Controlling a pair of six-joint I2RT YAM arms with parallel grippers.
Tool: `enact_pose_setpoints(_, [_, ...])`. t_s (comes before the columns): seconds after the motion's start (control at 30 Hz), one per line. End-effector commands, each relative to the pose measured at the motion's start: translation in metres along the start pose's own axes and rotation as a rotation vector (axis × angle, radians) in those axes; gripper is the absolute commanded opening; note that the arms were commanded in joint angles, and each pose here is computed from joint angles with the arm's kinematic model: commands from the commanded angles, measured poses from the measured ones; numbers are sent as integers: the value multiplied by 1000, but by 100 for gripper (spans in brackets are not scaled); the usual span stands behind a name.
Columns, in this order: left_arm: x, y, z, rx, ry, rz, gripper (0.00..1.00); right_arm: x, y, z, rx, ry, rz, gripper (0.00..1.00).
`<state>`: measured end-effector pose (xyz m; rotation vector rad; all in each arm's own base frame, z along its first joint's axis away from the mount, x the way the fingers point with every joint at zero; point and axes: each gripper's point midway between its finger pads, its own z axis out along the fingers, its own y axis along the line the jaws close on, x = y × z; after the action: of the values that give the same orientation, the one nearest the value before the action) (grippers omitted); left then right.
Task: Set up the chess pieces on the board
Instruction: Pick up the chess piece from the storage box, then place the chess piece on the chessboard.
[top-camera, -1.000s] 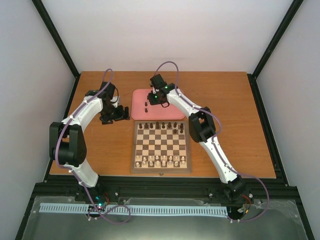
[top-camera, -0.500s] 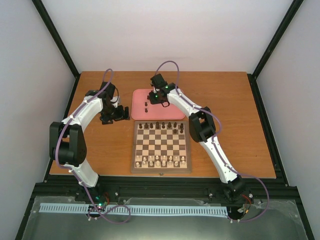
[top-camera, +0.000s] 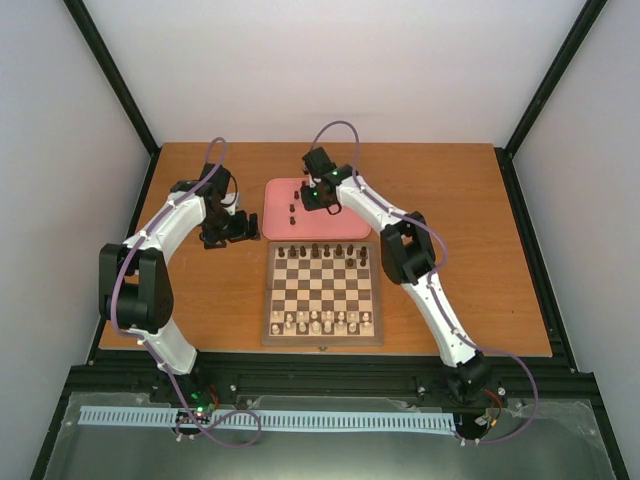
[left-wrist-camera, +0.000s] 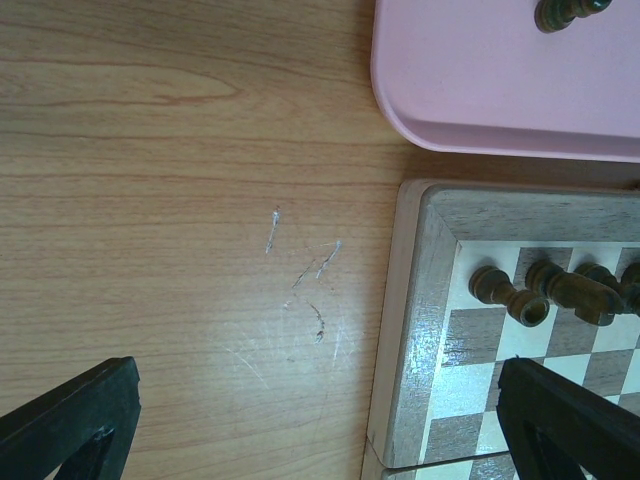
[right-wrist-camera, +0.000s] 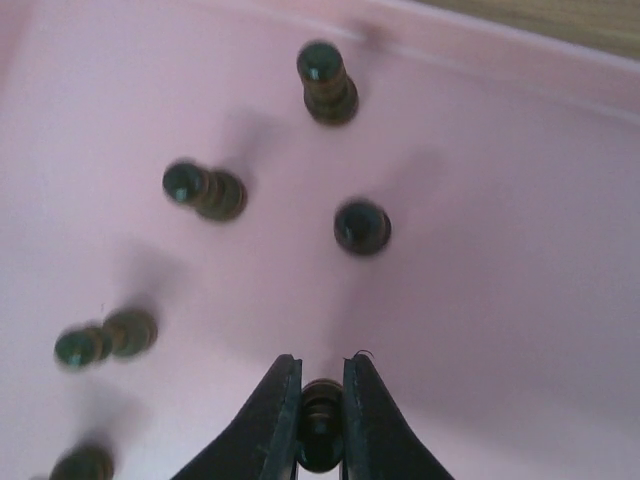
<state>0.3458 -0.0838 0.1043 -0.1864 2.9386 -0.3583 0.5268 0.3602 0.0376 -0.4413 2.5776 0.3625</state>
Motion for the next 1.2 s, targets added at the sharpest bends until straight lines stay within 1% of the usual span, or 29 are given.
enact_pose_setpoints(0.0, [-9,-5,-8,16,-27,20,100,-23,13,-77,-7,-76,-59,3])
enact_pose_setpoints(0.07, [-10,-5,-8,15,-29,21,100,-9,12,-93,-3,-68,-68,3])
enact_pose_setpoints(0.17, [-11,-5,-7,15,-30,20,100,0,13,-129,-13,-86,-60,3])
enact_pose_setpoints(0.27, [-12,-5,-7,13,-32,20,100,20,10,-153,1,-71,-59,3])
enact_pose_setpoints(0.53, [-15,-5,-10,8,-41,23,100,97,13,-194,13,7,-36,3])
enact_pose_setpoints(0.67, [-15,-4,-9,4,-41,23,100,134,21,-197,-4,56,-27,3])
enact_pose_setpoints(0.77, [-15,-5,-9,5,-40,24,100,150,28,-194,-14,80,-30,3])
enact_pose_setpoints(0.93, [-14,-5,-11,0,-45,29,100,161,33,-185,-27,105,-35,3])
enact_pose_setpoints(1.17, [-11,-4,-12,-4,-47,32,100,178,28,-168,-10,151,-47,3])
